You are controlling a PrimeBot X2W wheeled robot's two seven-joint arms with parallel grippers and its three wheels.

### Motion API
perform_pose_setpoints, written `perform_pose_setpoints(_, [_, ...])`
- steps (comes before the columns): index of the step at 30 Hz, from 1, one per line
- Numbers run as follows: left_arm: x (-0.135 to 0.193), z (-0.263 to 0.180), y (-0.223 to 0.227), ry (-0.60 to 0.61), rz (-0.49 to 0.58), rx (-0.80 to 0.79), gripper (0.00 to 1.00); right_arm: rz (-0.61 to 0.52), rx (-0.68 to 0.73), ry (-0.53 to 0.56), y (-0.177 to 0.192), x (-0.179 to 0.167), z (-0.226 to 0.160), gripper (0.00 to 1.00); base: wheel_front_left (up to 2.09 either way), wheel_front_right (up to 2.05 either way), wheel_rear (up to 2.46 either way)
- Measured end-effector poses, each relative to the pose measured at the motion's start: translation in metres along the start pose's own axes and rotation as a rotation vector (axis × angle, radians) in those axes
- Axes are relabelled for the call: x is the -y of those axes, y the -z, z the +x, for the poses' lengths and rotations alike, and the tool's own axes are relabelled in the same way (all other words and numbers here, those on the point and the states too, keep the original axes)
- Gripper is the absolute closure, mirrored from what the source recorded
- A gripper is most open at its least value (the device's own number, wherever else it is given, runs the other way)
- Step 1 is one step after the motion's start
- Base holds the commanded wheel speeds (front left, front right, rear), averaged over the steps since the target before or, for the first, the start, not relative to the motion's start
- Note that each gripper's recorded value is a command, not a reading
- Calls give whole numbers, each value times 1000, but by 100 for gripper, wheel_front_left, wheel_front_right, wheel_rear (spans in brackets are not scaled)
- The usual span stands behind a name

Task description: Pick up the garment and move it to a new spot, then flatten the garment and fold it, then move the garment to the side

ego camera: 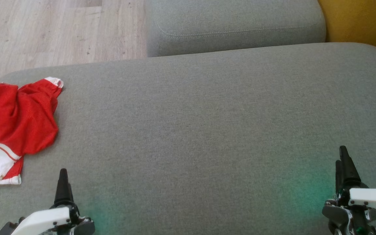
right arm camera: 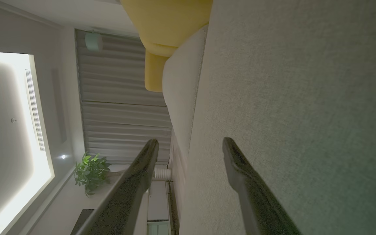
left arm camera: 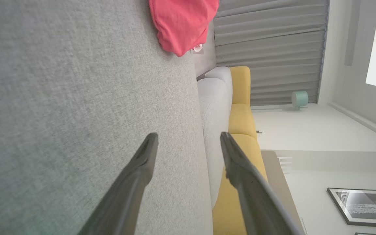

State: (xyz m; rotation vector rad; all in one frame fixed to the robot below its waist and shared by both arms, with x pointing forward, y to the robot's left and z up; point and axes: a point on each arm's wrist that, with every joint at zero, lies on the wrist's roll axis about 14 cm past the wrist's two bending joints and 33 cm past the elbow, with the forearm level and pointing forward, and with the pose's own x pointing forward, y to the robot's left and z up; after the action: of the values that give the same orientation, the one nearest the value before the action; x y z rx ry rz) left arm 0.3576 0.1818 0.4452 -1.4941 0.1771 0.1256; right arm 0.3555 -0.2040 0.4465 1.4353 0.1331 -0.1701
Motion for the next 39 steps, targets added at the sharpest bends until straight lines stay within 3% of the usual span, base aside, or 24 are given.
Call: perform_pose_setpoints(39, [-3, 2, 21, -11, 636, -52, 0, -641, -84, -93, 34, -19, 1, 0, 0, 0, 0])
